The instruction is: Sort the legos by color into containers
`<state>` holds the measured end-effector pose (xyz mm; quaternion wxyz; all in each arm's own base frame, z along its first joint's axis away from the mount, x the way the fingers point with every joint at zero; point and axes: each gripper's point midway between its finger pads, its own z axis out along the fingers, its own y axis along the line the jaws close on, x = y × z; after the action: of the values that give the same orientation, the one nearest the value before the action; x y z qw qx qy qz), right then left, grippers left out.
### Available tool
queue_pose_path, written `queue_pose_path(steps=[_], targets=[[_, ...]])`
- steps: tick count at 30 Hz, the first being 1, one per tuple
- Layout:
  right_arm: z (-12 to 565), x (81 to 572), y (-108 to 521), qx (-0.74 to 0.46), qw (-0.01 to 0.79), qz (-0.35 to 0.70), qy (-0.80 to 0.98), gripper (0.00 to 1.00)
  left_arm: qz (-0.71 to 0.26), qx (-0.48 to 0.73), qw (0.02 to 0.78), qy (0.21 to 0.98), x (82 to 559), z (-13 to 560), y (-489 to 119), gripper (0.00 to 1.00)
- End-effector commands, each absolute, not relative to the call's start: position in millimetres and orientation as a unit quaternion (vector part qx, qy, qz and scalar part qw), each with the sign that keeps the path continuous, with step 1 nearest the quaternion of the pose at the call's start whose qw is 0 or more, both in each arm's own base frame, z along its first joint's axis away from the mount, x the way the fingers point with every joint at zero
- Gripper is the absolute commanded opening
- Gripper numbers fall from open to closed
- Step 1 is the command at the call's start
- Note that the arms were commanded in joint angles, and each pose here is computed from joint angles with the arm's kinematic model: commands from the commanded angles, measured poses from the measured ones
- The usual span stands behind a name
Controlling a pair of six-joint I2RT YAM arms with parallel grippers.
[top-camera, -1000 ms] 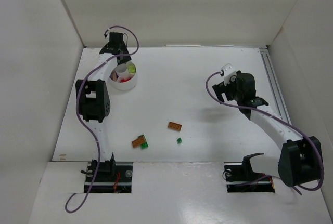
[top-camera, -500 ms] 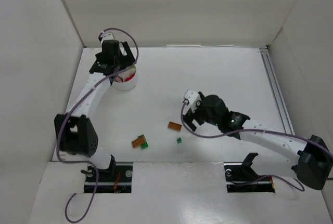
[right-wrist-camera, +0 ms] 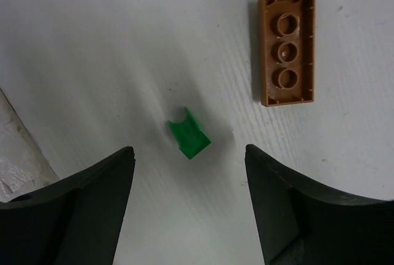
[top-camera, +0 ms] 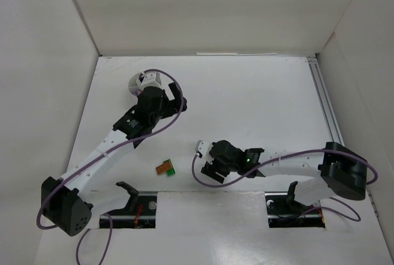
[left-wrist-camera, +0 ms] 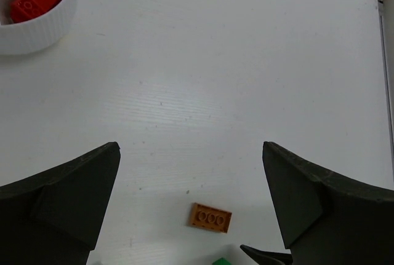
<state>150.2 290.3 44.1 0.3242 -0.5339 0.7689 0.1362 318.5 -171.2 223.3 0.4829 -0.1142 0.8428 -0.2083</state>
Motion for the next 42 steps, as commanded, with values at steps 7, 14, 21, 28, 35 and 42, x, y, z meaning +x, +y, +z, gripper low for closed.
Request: queue_pose_path(steps=[7, 14, 21, 28, 35, 42], targets=[[52.7, 154.7, 316.0, -0.502, 0.334, 0.166, 0.78, 0.65, -0.193, -0.137, 0.478, 0.846, 302.1, 206.0, -161.1, 0.99], [53.3, 154.0, 323.1, -0.523, 0.331, 0.171, 0.767, 0.56, -0.182, -0.135, 0.466, 0.855, 297.1, 196.0, -158.2, 0.97], [43.4, 155.4, 319.1, -0.521, 0.318, 0.154, 0.777, 0.46, -0.177, -0.134, 0.46, 0.86, 294.7, 190.1, -156.7, 0.95], [54.0, 160.5, 316.8, -0.514, 0.333, 0.146, 0.777, 0.23, -0.18, -0.127, 0.458, 0.861, 293.7, 189.8, -158.3, 0.93], [81.2, 174.2, 310.6, -0.521, 0.388, 0.138, 0.748, 0.17, -0.263, -0.038, 0.432, 0.862, 276.2, 188.1, -193.2, 0.93], [174.9, 188.8, 301.2, -0.502, 0.541, 0.27, 0.618, 0.16, -0.457, 0.135, 0.415, 0.775, 227.2, 218.1, -254.4, 0.94]])
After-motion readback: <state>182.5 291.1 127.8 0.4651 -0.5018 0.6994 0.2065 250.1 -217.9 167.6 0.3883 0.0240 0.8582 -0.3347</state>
